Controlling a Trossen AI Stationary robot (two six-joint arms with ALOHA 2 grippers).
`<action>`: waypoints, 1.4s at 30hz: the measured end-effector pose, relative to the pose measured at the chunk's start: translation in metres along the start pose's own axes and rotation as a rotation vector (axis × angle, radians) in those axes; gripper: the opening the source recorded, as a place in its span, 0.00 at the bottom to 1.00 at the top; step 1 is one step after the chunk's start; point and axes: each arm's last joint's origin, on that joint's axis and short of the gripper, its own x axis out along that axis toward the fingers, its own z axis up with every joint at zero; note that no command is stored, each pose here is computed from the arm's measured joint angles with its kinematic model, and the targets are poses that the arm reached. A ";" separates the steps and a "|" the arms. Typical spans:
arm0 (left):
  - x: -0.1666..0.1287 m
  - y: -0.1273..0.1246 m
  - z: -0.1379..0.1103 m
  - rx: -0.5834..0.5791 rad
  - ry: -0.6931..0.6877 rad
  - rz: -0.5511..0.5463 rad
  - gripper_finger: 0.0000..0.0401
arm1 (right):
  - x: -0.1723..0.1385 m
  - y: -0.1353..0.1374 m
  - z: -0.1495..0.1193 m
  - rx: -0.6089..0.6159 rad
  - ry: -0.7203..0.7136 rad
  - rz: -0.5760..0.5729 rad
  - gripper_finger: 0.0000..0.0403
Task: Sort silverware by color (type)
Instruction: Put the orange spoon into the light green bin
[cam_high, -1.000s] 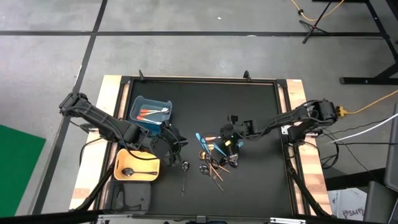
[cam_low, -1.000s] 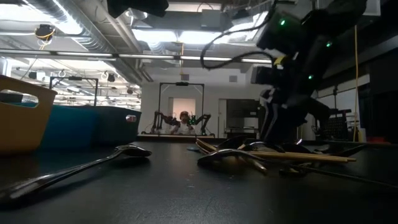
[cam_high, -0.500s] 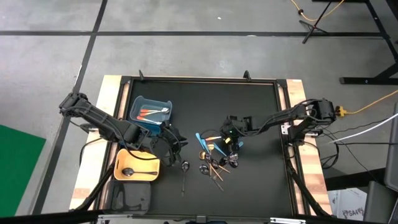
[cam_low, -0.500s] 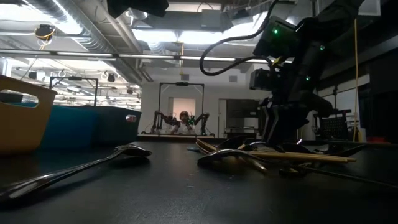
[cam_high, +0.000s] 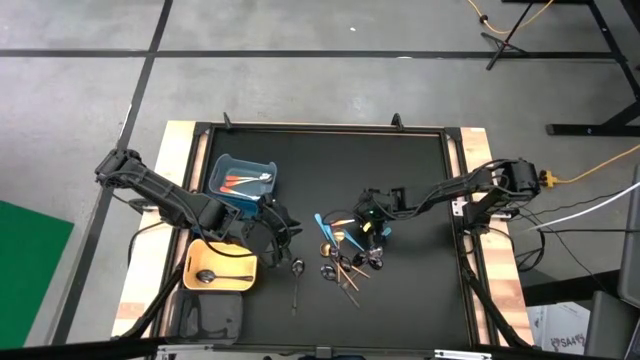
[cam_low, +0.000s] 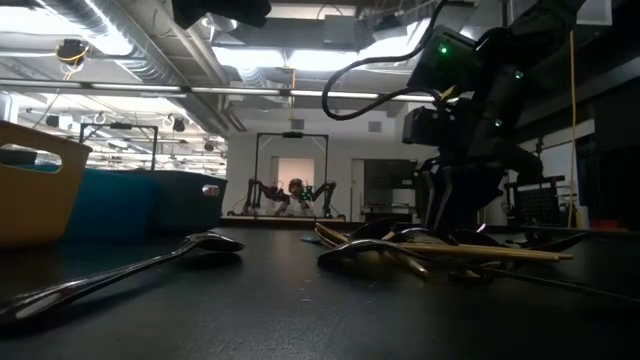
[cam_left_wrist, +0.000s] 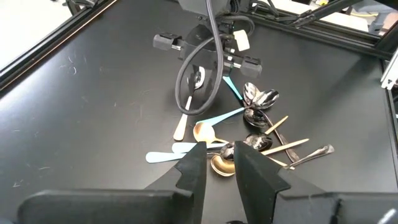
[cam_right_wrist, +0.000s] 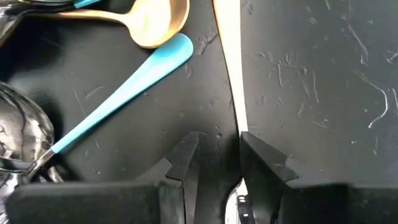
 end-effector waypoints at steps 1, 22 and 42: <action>0.000 0.000 0.000 0.000 0.000 0.000 0.19 | 0.000 0.000 0.000 0.000 0.002 0.000 0.26; 0.000 0.000 0.000 0.001 0.003 0.001 0.19 | 0.014 -0.003 0.001 -0.004 -0.006 -0.065 0.26; 0.000 0.000 0.000 0.000 0.002 0.001 0.19 | 0.018 -0.005 -0.001 0.028 0.020 -0.089 0.22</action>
